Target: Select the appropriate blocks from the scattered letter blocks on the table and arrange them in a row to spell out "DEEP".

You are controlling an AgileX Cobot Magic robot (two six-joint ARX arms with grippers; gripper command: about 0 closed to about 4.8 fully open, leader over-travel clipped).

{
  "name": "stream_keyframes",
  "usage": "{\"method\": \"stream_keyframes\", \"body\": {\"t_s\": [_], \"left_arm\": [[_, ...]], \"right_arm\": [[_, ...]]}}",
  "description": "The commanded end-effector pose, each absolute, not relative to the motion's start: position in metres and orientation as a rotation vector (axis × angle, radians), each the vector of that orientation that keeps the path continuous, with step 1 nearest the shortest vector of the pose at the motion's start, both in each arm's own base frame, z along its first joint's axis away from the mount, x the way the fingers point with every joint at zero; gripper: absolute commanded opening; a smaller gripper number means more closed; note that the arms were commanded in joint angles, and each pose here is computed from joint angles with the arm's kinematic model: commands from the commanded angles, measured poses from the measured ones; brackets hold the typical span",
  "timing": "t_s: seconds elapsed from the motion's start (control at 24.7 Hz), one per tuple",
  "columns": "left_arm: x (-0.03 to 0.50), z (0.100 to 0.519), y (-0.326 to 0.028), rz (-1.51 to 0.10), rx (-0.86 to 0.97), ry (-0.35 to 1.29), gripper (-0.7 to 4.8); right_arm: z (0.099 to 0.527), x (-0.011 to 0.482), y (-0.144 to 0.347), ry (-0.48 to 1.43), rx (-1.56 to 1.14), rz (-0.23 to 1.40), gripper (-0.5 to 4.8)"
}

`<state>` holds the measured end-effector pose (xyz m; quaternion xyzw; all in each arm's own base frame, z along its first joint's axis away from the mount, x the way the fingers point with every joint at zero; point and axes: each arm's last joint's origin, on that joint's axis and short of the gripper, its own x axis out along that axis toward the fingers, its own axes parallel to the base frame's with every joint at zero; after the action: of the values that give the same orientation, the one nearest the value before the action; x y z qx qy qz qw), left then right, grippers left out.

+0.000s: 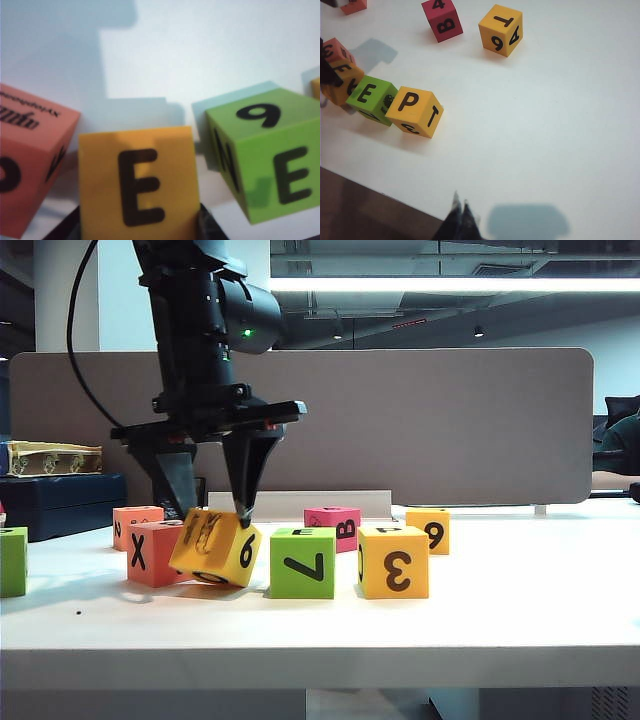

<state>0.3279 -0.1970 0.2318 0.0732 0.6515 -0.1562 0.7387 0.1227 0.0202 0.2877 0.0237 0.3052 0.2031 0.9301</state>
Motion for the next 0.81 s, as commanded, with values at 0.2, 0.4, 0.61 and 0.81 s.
{"method": "stream_keyframes", "body": {"t_s": [0.2, 0.4, 0.61, 0.81], "left_arm": [[0.319, 0.21, -0.192, -0.311, 0.17, 1.516, 2.63], [0.318, 0.209, -0.192, -0.325, 0.147, 1.534, 2.75], [0.316, 0.211, -0.194, -0.37, 0.094, 1.551, 2.78], [0.315, 0.214, -0.193, -0.366, 0.089, 1.549, 2.78]], "right_arm": [[0.29, 0.123, 0.02, 0.609, 0.044, 0.419, -0.01], [0.29, 0.123, 0.02, 0.609, 0.044, 0.419, -0.01], [0.29, 0.123, 0.02, 0.609, 0.044, 0.419, -0.01], [0.29, 0.123, 0.02, 0.61, 0.044, 0.419, -0.01]]}}
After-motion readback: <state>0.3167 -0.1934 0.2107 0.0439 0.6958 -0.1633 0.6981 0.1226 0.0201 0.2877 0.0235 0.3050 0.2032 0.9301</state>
